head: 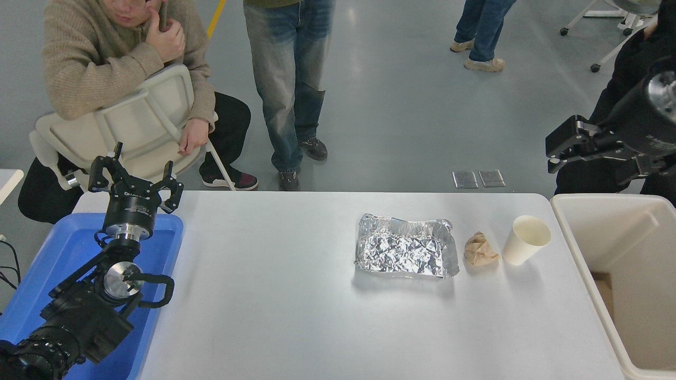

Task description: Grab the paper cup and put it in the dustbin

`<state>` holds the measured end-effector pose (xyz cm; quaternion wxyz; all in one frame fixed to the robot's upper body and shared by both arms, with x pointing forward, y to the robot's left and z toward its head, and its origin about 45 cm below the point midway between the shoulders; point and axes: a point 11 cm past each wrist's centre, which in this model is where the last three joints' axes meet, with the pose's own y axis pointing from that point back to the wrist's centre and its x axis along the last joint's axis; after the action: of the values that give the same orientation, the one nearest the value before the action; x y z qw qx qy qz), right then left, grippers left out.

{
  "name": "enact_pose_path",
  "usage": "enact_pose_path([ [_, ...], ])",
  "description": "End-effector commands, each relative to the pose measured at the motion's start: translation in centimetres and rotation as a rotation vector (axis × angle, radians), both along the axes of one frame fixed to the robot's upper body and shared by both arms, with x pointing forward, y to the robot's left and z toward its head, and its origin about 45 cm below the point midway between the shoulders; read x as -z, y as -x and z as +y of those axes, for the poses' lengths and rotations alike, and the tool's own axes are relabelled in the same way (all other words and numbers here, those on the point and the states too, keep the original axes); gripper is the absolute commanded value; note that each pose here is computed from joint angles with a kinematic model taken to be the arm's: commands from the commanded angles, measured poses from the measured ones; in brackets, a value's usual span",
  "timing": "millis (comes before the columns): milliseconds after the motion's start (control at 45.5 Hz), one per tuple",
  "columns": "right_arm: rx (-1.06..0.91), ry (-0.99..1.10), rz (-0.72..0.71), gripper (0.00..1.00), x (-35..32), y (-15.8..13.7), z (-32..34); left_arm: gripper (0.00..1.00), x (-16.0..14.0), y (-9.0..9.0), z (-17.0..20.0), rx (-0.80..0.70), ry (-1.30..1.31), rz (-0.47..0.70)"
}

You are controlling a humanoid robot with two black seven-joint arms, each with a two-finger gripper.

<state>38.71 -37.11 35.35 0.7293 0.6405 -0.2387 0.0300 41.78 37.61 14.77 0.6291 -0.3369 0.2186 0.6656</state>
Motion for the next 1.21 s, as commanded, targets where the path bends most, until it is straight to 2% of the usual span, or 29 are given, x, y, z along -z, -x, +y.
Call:
enact_pose_path([
  [0,0.061,0.058,-0.046,1.0,6.4,-1.0,-2.8,0.99,0.0,0.0,0.0,0.0,0.0,-0.001],
  [198,0.08,0.022,-0.039,1.0,12.2,-1.9,-2.6,0.99,0.0,0.0,0.0,0.0,0.0,-0.001],
  [505,0.148,-0.026,-0.047,1.0,18.5,-1.5,-3.0,0.99,0.0,0.0,0.0,-0.001,0.001,-0.002],
  [637,0.16,0.014,-0.067,1.0,21.0,-1.0,-3.9,0.99,0.0,0.0,0.0,0.0,0.0,-0.001],
  [945,0.181,-0.01,-0.091,1.0,22.5,-0.8,-3.2,0.99,0.0,0.0,0.0,-0.001,0.001,-0.001],
  [1187,0.185,0.003,-0.108,0.93,23.8,-0.4,-3.0,0.99,0.0,0.0,0.0,-0.002,0.001,-0.001],
])
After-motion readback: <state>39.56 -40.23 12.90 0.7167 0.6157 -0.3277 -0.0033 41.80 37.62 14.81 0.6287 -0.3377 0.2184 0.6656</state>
